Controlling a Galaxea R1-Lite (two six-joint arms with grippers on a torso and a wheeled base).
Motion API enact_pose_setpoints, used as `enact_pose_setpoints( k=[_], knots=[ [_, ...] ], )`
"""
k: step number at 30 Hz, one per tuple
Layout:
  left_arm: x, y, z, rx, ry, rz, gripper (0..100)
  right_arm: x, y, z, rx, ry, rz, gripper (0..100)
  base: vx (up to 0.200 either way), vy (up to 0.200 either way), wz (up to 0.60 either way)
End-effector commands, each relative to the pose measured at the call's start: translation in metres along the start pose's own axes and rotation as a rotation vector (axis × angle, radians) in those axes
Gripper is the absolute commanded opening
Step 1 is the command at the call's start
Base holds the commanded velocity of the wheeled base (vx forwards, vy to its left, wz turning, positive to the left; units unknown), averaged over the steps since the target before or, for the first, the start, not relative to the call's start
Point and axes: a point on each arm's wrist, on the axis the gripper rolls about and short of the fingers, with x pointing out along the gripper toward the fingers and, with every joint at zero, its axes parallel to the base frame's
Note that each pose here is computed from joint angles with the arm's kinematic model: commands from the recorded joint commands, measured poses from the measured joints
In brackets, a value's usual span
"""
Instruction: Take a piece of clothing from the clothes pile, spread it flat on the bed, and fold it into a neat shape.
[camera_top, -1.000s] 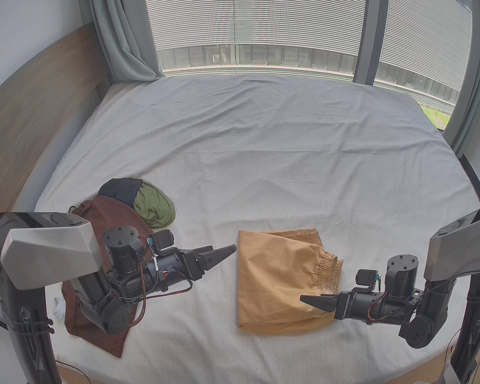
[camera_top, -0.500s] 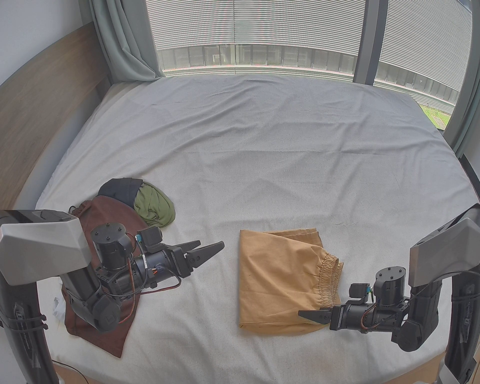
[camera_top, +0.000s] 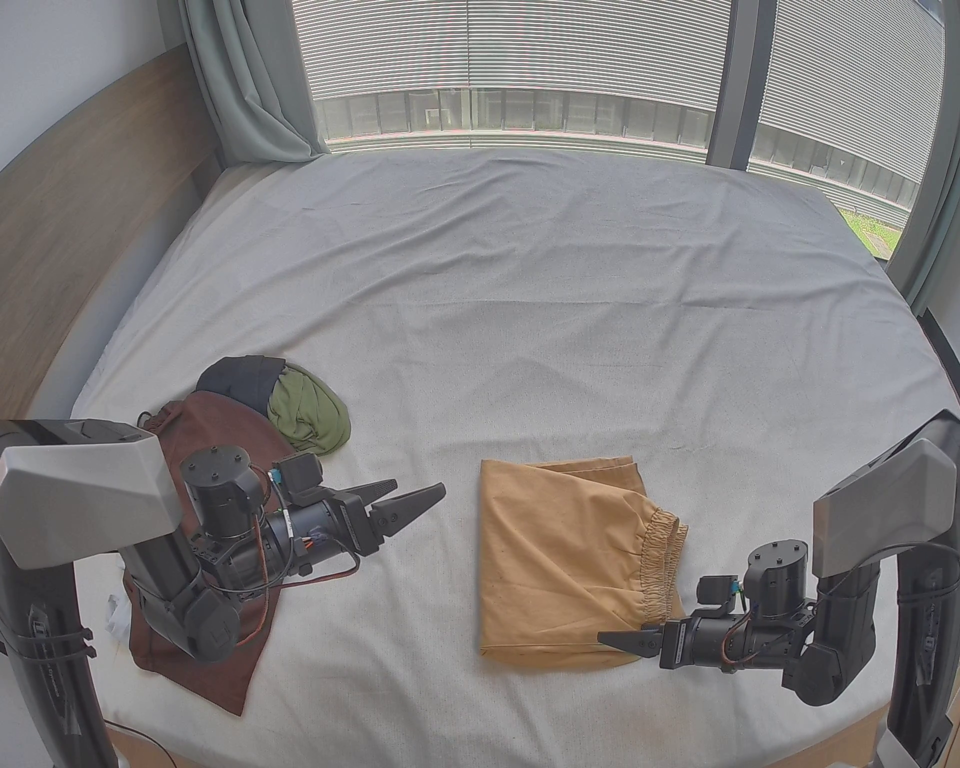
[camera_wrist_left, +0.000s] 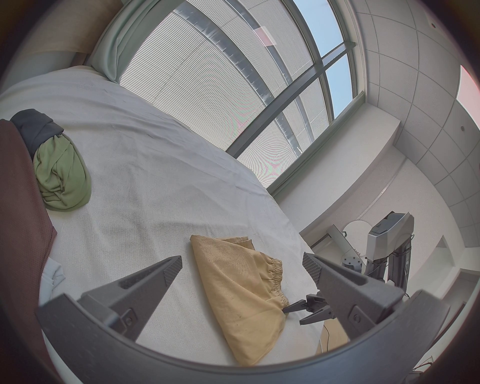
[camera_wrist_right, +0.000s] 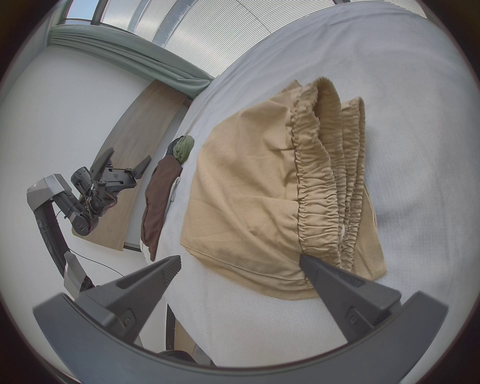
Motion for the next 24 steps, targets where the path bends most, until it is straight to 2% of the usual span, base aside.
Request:
enact_pose_setpoints(
  k=[1, 4, 11, 24],
  knots=[
    [0.000, 0.000, 0.000, 0.001, -0.003, 0.003, 100, -0.015, 0.015, 0.009, -0.033, -0.046, 0.033, 100, 0.000, 0.000, 0.00],
    [0.000, 0.001, 0.000, 0.000, -0.001, 0.004, 100, -0.027, 0.018, 0.012, -0.045, -0.067, 0.034, 100, 0.000, 0.000, 0.00],
    [0.002, 0.000, 0.001, 0.003, -0.008, 0.000, 100, -0.032, -0.006, 0.014, -0.098, -0.081, -0.049, 100, 0.000, 0.000, 0.00],
    [0.002, 0.001, 0.000, 0.002, -0.004, 0.002, 100, -0.018, -0.038, 0.005, -0.030, -0.038, -0.122, 100, 0.000, 0.000, 0.00]
  ],
)
